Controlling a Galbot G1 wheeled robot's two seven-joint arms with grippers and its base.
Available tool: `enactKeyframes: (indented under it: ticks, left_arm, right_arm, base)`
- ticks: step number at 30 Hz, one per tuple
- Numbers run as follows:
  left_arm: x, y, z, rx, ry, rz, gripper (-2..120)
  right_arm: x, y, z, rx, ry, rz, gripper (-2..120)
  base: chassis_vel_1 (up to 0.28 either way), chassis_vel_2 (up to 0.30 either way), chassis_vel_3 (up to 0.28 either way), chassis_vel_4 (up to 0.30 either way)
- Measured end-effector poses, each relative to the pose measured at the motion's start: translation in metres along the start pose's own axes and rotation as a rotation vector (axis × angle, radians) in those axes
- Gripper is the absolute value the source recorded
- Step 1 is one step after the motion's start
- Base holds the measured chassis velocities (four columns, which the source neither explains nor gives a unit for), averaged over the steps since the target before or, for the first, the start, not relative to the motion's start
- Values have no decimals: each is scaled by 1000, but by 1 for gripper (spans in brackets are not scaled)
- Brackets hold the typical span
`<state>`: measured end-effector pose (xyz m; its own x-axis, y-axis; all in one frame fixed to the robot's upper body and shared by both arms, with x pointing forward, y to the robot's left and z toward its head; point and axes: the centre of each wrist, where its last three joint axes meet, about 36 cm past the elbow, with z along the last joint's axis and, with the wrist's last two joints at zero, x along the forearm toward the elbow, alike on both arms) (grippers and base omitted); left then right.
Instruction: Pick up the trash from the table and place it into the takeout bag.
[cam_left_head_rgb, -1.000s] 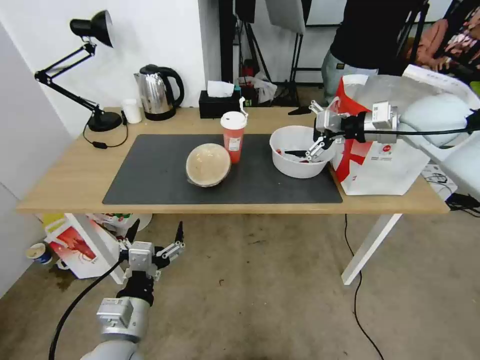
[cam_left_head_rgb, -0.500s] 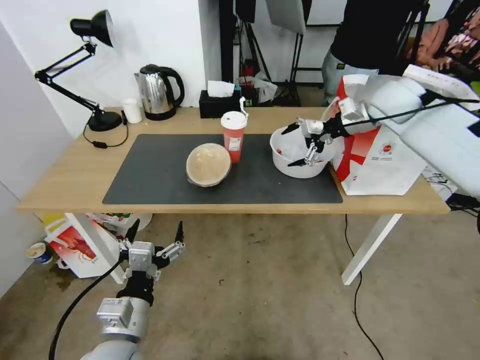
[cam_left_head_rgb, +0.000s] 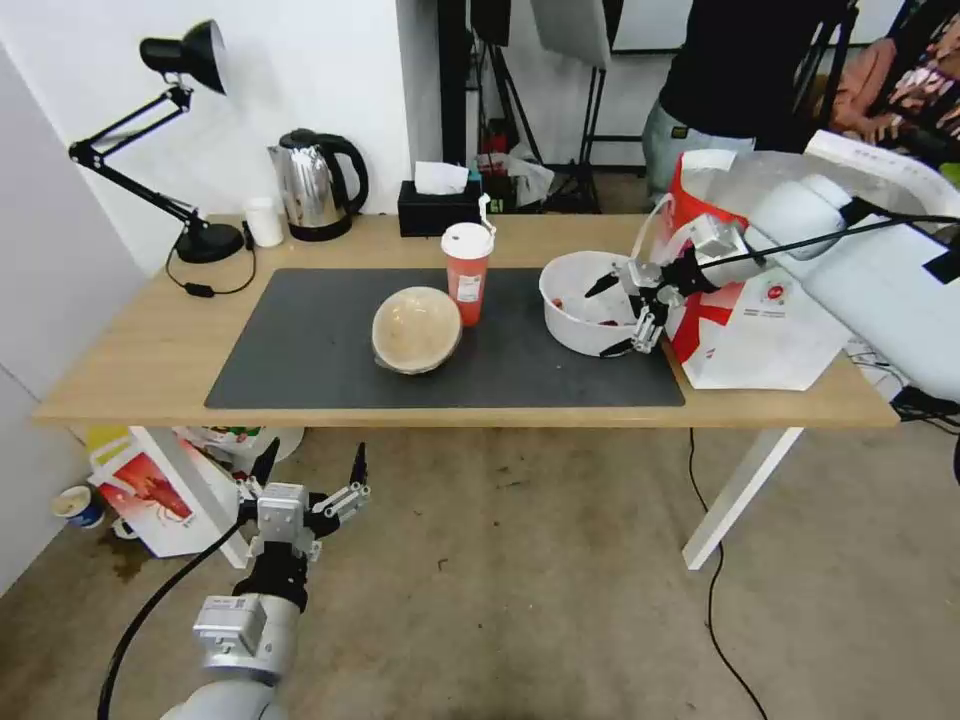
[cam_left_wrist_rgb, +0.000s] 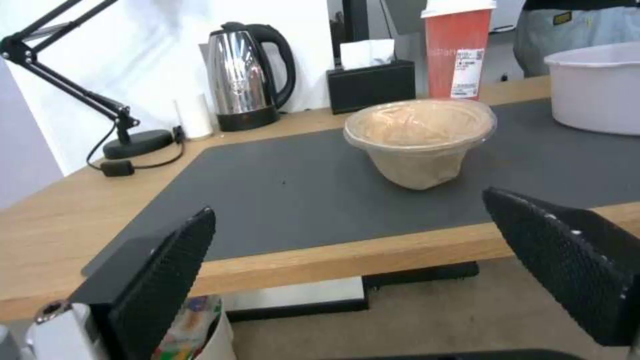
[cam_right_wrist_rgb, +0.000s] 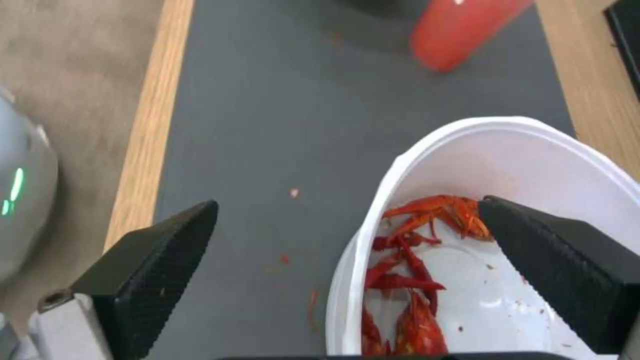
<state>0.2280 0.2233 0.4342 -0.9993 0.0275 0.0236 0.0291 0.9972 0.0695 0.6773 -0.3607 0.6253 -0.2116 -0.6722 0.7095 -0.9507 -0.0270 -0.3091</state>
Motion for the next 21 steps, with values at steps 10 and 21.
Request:
enactKeyframes:
  ticks: [10, 21]
  left_arm:
    - [0, 0, 0, 0, 0, 0, 100]
    - [0, 0, 0, 0, 0, 0, 100]
  right_arm:
    - [-10, 8, 12, -34, -18, 7, 100]
    - [-29, 17, 29, -90, -9, -4, 100]
  base:
    - [0, 0, 0, 0]
    - [0, 0, 0, 0]
